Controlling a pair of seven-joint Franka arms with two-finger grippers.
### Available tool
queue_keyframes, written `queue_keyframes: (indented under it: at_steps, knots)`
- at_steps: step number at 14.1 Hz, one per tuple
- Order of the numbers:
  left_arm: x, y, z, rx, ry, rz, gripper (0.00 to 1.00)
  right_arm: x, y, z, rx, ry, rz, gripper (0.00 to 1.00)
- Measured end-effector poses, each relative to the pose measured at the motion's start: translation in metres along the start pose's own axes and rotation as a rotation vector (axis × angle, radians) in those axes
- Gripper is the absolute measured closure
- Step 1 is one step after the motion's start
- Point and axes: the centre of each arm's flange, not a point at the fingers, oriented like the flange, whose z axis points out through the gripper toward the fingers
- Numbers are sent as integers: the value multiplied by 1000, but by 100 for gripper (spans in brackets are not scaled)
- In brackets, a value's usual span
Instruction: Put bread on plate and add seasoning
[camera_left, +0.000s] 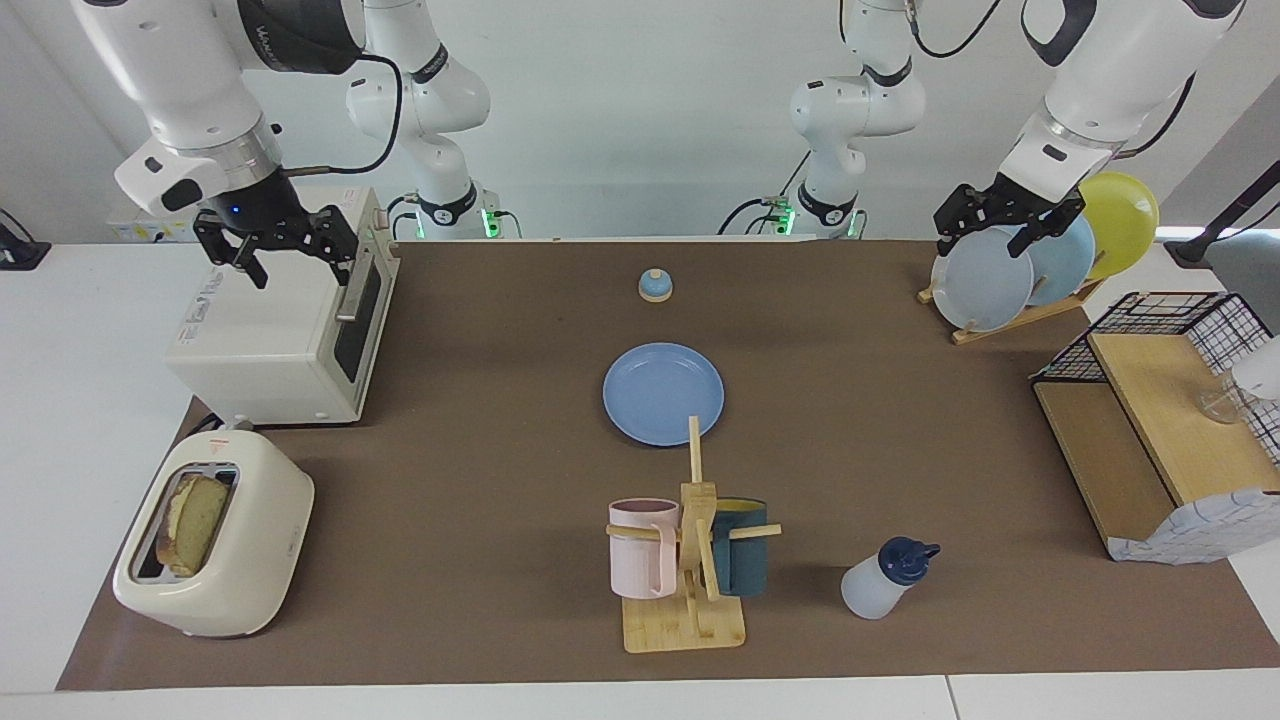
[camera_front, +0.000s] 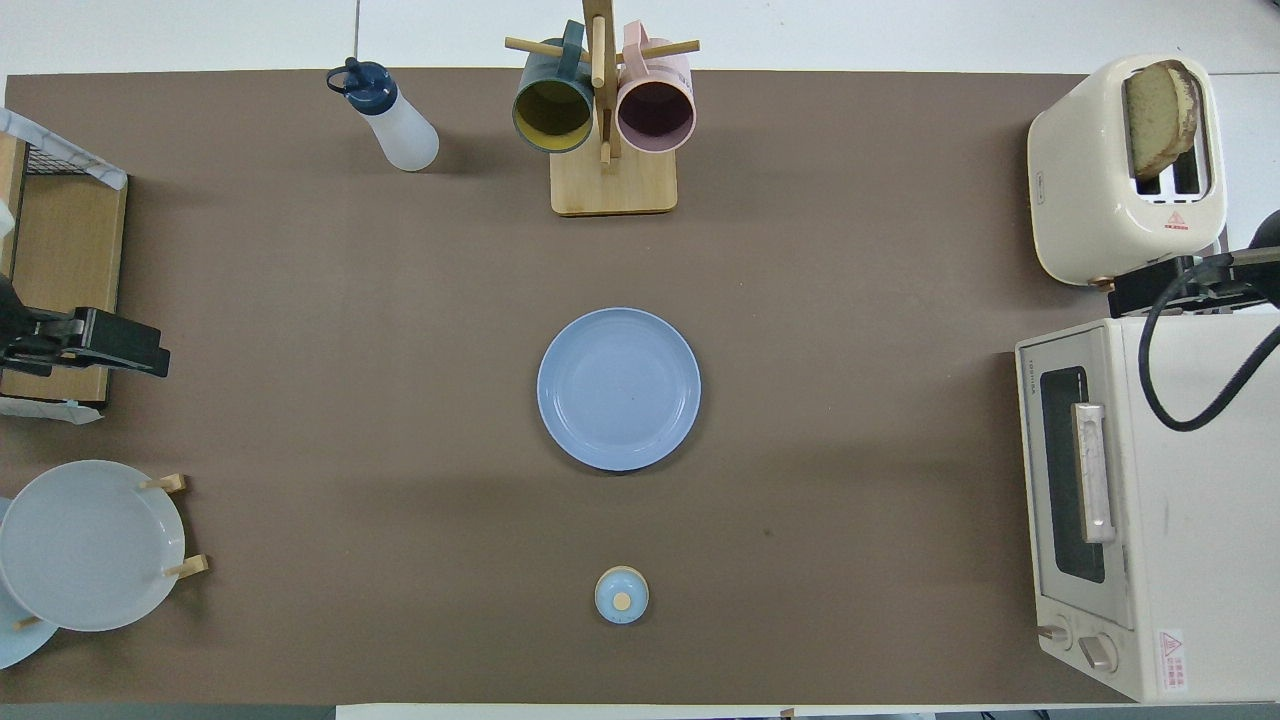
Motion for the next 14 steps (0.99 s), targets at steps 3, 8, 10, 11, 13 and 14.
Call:
queue_keyframes:
  at_steps: [3, 8, 10, 11, 13, 14]
  knots:
    - [0, -1, 0, -3, 3, -2, 0, 0, 0, 0, 0, 0, 0, 0]
    - [14, -1, -4, -12, 108, -4, 0, 2, -1, -1, -1, 14, -1, 0]
    - [15, 0, -5, -12, 121, -2, 0, 6, -1, -5, -3, 60, -3, 0]
    - [16, 0, -5, -13, 125, -2, 0, 8, -1, -7, -4, 74, -3, 0]
    - [16, 0, -5, -13, 130, -2, 0, 15, 1, -9, -8, 139, 1, 0]
    - [17, 1, -5, -13, 133, -1, 0, 22, 5, -5, -12, 200, 8, 0]
